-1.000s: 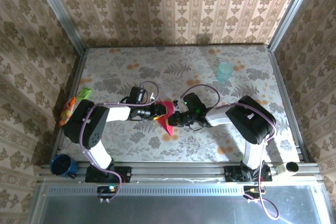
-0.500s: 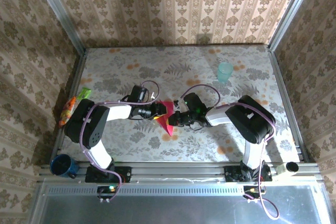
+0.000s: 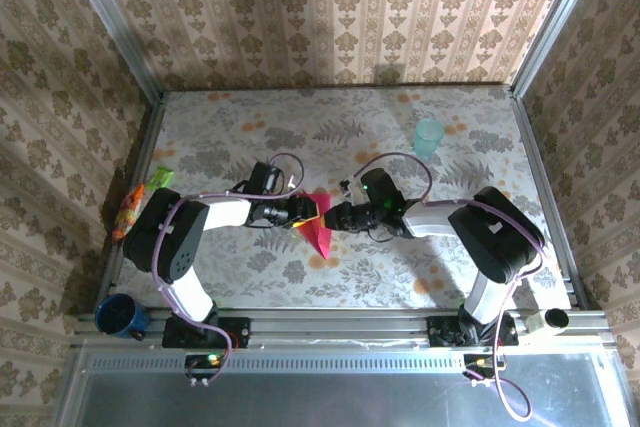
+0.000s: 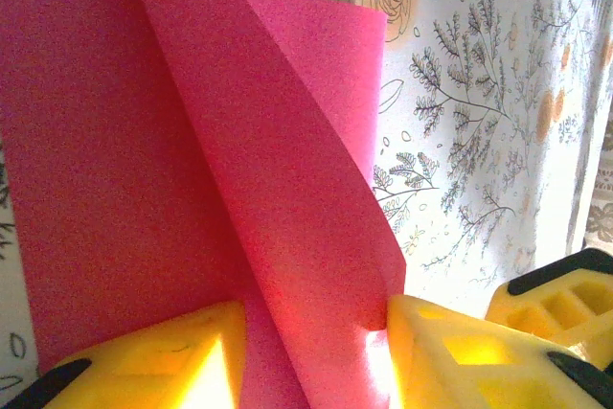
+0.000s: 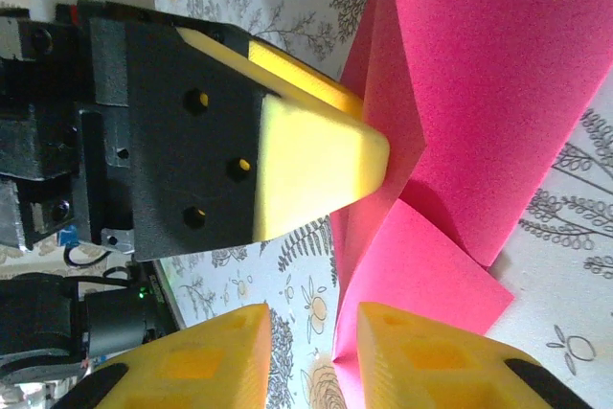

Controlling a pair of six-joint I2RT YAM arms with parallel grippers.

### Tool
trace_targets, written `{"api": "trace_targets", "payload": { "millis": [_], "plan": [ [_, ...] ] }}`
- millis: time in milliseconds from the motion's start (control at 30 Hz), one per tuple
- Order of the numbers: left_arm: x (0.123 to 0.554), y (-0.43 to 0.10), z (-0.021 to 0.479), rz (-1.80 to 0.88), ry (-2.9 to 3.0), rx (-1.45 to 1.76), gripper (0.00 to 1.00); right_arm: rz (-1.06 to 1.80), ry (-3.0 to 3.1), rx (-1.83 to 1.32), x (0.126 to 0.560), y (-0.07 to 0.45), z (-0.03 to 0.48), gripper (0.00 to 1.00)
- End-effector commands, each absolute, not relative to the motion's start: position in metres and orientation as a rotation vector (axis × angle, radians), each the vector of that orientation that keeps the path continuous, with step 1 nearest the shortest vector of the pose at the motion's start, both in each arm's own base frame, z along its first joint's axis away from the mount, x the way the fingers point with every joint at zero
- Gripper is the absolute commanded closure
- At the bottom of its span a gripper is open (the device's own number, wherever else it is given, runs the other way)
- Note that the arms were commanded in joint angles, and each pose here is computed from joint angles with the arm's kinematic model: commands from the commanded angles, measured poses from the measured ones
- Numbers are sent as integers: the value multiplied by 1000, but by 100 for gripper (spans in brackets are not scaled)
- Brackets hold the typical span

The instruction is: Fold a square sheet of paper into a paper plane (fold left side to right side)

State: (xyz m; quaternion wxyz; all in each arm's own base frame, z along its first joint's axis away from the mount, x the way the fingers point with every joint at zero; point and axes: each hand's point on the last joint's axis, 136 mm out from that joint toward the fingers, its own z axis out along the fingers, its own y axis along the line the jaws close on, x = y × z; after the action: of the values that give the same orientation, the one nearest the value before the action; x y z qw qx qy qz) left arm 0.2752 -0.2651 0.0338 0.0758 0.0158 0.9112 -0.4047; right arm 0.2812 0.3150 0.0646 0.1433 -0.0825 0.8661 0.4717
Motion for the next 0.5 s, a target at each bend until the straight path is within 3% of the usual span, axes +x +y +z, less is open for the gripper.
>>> {"api": "trace_targets", "payload": {
  "millis": [0,467],
  "plan": [
    [270,-257,13,-1114,2806,30,57,1347,2544,-264,274,313,59,66],
    [272,-258,14,-1122,2801,19,56,1200,2660,-362,253,332,35,61]
  ]
}}
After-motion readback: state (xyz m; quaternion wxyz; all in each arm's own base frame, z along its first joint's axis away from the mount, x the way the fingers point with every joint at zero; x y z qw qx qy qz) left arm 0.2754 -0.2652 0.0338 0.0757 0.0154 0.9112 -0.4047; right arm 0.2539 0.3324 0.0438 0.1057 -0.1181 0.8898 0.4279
